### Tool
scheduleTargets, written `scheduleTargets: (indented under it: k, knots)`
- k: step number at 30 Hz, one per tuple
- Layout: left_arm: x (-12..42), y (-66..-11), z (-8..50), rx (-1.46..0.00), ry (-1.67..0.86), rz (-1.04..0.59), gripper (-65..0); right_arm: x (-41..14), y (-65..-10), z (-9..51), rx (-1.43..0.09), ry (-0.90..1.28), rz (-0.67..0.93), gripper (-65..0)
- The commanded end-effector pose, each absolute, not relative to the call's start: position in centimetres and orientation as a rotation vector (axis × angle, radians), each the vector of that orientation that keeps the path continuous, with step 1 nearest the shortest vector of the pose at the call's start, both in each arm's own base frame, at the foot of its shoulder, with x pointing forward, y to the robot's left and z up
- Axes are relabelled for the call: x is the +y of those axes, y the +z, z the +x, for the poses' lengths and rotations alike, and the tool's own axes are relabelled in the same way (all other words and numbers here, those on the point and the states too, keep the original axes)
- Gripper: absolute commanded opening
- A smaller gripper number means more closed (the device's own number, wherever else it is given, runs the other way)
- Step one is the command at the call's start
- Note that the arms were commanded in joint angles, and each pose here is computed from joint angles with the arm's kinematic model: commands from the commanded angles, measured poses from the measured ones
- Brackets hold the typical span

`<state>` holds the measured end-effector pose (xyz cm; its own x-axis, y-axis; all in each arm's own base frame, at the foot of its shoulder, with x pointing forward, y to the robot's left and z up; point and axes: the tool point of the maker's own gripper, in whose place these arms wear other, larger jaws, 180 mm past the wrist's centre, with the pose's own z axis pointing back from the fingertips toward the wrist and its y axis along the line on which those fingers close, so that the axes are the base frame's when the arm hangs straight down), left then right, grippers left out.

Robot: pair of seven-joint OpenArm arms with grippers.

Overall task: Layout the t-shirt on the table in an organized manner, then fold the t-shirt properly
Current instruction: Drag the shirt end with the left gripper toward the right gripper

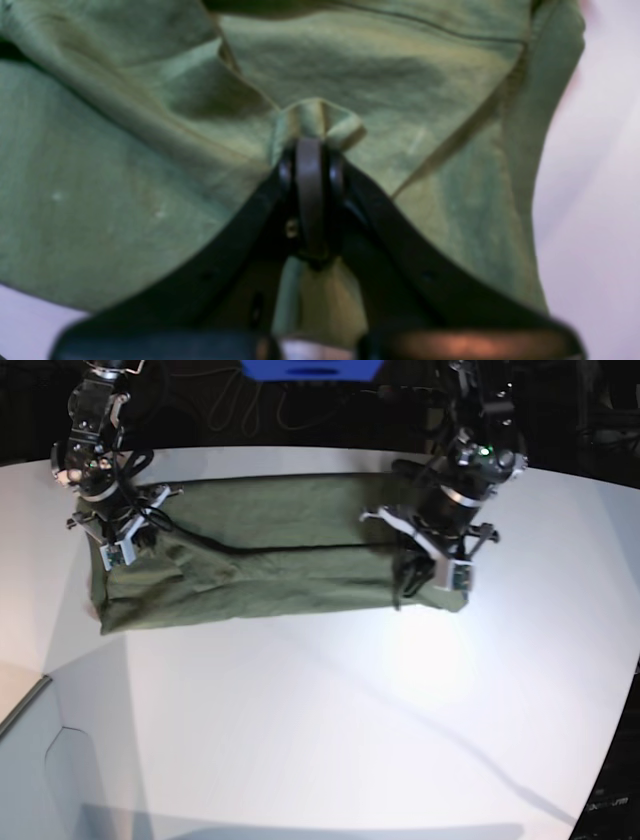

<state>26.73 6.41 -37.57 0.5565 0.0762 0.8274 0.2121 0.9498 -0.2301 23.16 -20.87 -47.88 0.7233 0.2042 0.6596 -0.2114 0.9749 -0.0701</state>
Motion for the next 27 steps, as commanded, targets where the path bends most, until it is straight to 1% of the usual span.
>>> scheduleTargets:
  k: [1, 3, 5, 9, 11, 14, 19, 27]
  knots:
    - [5.6, -36.0, 27.7, -1.053, -0.059, -0.336, -64.8, -20.9, -48.9, 21.9, -0.651, 0.254, 0.002, -65.0]
    - [5.0, -36.2, 28.2, -1.056, -0.028, -0.307, -64.8, -20.9, -48.9, 21.9, -0.651, 0.254, 0.002, -65.0]
    - [3.0, -37.2, 28.0, -1.029, -0.036, -0.311, -64.8, -20.9, -48.9, 21.9, -0.651, 0.254, 0.002, -65.0]
    - [-1.7, -38.0, 28.2, -0.994, -0.081, -0.365, -64.8, -20.9, -48.9, 21.9, -0.651, 0.254, 0.002, -65.0]
    - [-3.2, -38.8, 27.6, -0.964, -0.097, -0.378, -64.8, -20.9, -48.9, 21.9, -0.651, 0.254, 0.002, -65.0]
    - [-5.0, -38.3, 28.0, -0.972, -0.136, -0.406, -64.8, -20.9, -48.9, 21.9, -0.651, 0.254, 0.002, -65.0]
    - [-6.2, -37.4, 28.8, -0.973, -0.086, -0.501, -64.8, -20.9, -48.9, 21.9, -0.651, 0.254, 0.002, -65.0]
    - [-6.4, -38.5, 29.2, -0.937, -0.07, -0.527, -64.8, -20.9, -48.9, 21.9, -0.651, 0.254, 0.002, -65.0]
